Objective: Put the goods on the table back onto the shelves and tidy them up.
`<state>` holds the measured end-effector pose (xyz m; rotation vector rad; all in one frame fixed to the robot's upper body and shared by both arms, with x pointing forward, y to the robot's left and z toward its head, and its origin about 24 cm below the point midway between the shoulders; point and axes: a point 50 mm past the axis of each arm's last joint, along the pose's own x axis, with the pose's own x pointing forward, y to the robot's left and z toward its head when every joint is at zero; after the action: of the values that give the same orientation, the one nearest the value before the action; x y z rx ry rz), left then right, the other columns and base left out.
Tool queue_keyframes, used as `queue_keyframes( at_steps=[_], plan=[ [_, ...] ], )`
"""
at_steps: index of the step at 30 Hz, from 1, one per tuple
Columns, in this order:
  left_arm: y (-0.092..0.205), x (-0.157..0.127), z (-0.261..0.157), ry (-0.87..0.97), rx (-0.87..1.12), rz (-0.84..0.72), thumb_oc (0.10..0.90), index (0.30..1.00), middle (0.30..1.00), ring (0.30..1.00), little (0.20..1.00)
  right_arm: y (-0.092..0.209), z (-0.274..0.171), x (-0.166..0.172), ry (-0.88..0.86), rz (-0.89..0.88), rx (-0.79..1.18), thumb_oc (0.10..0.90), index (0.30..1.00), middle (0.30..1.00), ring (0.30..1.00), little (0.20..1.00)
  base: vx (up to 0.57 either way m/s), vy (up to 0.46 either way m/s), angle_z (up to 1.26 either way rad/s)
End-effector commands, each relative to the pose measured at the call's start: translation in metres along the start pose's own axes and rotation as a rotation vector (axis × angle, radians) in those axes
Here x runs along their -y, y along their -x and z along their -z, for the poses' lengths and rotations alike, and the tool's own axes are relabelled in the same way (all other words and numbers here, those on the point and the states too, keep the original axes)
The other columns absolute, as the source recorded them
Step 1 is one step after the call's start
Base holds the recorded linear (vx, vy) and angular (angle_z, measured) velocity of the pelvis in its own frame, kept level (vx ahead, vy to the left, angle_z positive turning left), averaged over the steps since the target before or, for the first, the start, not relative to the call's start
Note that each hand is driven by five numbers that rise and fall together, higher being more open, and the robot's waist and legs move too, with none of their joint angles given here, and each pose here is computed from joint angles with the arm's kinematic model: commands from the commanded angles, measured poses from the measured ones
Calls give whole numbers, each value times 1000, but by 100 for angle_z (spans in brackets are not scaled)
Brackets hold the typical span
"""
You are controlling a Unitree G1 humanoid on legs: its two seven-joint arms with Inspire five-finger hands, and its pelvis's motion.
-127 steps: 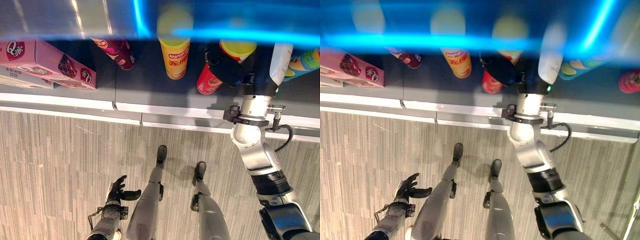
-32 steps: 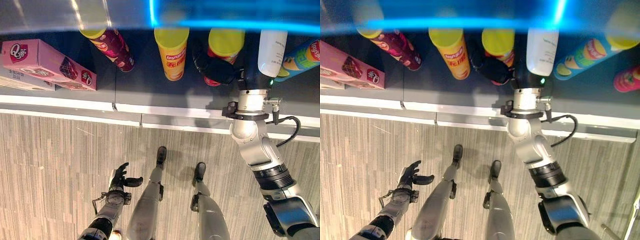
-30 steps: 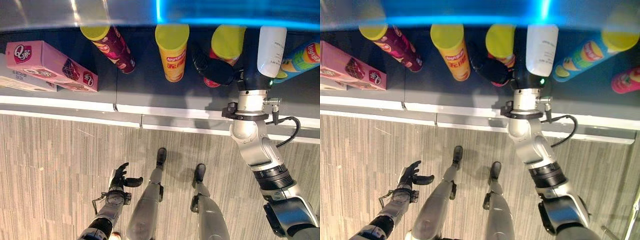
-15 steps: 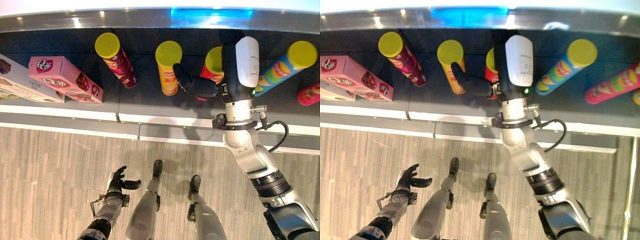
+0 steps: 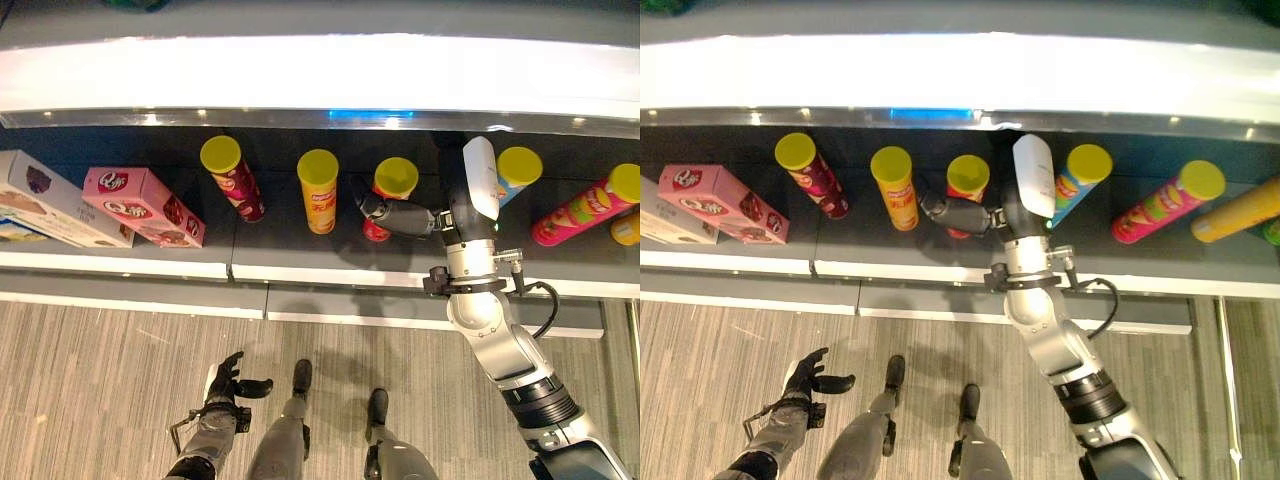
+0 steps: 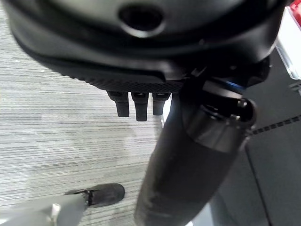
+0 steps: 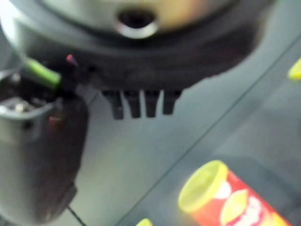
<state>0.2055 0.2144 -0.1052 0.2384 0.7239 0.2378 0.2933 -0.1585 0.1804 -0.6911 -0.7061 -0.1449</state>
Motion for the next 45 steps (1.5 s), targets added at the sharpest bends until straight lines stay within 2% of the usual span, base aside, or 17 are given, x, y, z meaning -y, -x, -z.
queue_keyframes(
  at_steps=[1, 2, 3, 4, 5, 6, 8, 15, 27, 30, 31, 32, 33, 39, 40, 41, 45],
  plan=[
    [5, -47, -45, -176, 344, -149, 800, 900, 900, 900, 900, 10, -16, 20, -165, 82, 96, 800, 900, 900, 900, 900, 47, 4, -18],
    [5, -50, 21, -59, -25, -162, 800, 900, 900, 900, 900, 9, -14, 25, -186, 77, 70, 800, 900, 900, 900, 900, 27, 17, -19],
    [9, -41, 20, 7, 1, -101, 800, 900, 900, 900, 900, 16, -7, 29, -203, 81, 33, 800, 900, 900, 900, 900, 14, 24, -11],
    [10, -41, 15, -11, 40, -82, 800, 900, 900, 900, 900, 16, -6, 28, -195, 64, 21, 800, 900, 900, 900, 900, 9, 6, -14],
    [9, -64, -53, -154, 383, -174, 800, 900, 900, 900, 900, 17, -10, 31, -212, 50, 56, 800, 900, 900, 900, 900, 21, 4, -17],
    [4, -65, -6, -66, 111, -182, 800, 900, 900, 900, 900, 16, -7, 35, -234, 28, 27, 800, 900, 900, 900, 900, 19, 3, -16],
    [8, -54, 3, -5, 89, -114, 800, 900, 900, 900, 900, 26, 4, 44, -290, 36, -33, 800, 900, 900, 900, 900, 13, 10, -17],
    [10, -53, -14, 41, 169, -61, 800, 900, 900, 900, 900, 52, 32, 60, -571, 42, -187, 800, 900, 900, 900, 900, 2, -7, -9],
    [12, -55, -33, 76, 257, -26, 800, 900, 900, 900, 900, 92, 68, 78, -793, 162, -363, 800, 900, 900, 900, 900, 7, -8, -7],
    [13, -57, -40, 81, 292, -14, 800, 900, 900, 900, 900, 126, 102, 76, -785, 206, -584, 800, 900, 900, 900, 900, 0, -4, -1],
    [15, -58, -46, 99, 322, 1, 800, 900, 900, 900, 900, 153, 124, 74, -792, 210, -745, 800, 900, 900, 900, 900, 0, 0, 0],
    [15, -59, -48, 100, 330, 5, 800, 900, 900, 900, 900, 164, 130, 74, -789, 210, -798, 800, 900, 900, 900, 900, -25, -35, 0],
    [16, -58, -53, 113, 351, 18, 800, 900, 900, 900, 900, 189, 147, 70, -776, 227, -940, 800, 900, 900, 900, 900, 0, 0, 0],
    [16, -50, -69, 154, 399, 69, 800, 900, 900, 900, 900, 258, 167, 51, -852, 300, -1261, 800, 900, 900, 900, 900, -2, -5, -1],
    [16, -50, -69, 154, 399, 69, 800, 900, 900, 900, 900, 258, 167, 51, -852, 300, -1261, 800, 900, 900, 900, 900, 0, 0, 0],
    [16, -46, -75, 166, 416, 90, 800, 900, 900, 900, 900, 282, 170, 44, -835, 322, -1373, 800, 900, 900, 900, 900, 0, 0, 0],
    [18, -39, -87, 167, 455, 133, 800, 900, 900, 900, 900, 325, 167, 36, -822, 375, -1567, 800, 900, 900, 900, 900, 0, -4, 1]
  ],
)
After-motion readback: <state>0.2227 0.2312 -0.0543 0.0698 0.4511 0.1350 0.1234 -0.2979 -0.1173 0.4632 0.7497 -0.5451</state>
